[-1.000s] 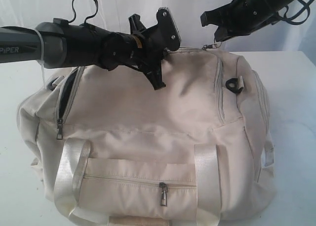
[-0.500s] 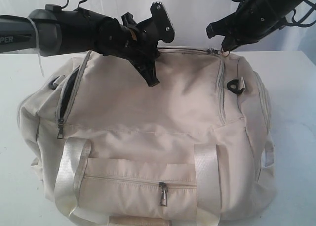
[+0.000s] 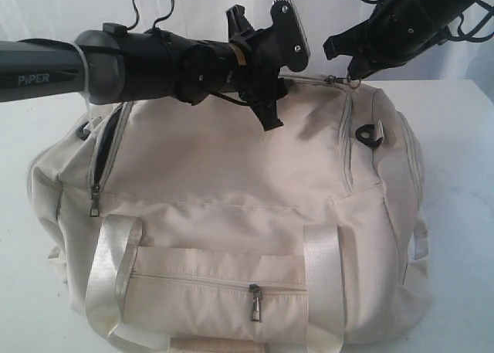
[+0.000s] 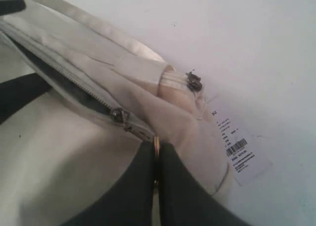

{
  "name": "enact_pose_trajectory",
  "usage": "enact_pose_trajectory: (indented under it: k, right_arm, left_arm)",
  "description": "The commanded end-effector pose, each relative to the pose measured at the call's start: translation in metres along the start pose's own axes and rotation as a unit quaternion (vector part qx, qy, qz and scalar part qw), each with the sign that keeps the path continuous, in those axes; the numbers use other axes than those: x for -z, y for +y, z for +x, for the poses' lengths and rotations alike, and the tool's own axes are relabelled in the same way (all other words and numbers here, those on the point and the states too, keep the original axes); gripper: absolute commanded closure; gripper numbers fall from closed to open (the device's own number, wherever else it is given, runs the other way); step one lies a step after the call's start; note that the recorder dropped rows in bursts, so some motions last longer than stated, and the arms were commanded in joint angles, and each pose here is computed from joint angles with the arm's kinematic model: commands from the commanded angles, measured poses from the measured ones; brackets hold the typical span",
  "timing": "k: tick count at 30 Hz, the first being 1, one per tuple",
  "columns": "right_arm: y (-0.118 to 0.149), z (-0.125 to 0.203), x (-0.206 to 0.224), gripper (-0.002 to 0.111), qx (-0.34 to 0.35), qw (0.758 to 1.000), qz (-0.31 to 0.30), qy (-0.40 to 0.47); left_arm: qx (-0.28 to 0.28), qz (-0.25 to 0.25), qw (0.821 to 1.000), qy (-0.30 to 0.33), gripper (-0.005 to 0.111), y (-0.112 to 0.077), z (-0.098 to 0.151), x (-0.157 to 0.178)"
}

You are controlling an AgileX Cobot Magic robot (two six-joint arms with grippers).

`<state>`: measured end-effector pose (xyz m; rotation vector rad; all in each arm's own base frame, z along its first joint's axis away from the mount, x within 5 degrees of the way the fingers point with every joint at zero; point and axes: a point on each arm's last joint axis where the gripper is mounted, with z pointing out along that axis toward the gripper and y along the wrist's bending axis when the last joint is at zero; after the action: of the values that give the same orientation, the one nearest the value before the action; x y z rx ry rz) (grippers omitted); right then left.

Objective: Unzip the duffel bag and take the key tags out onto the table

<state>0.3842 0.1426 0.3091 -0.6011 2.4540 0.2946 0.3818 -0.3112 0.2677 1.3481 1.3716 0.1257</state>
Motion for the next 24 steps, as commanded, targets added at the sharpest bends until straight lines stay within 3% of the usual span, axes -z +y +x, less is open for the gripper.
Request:
enact_pose_trajectory:
  k: [1,4,18,24]
  right_arm:
    - [-0.0048,-0.0001,0.0037,0.108,0.002,1.0,0.008,-0.006]
    - [-0.0047,0.0001,0.0037,0.108,0.002,1.0,0.008,-0.005]
    - [-0.0037,0.0018,0.0037,0.108,-0.001,1.0,0.002,0.004]
    - [-0.0054,0.0073,0.0043,0.108,0.016,0.999,0.011,0.035]
  left_arm:
    - [0.0,-0.004,1.0,-0.008,0.055,-0.0044,-0.0001,-0.0058]
    - [0.0,0.001,1.0,-0.003,0.06,-0.0066,0.0018,-0.0073]
    - [0.005,0.006,1.0,0.003,0.105,-0.0075,0.0038,-0.0077]
    - [0.014,0.014,1.0,0.015,0.107,-0.0066,0.0086,-0.0076]
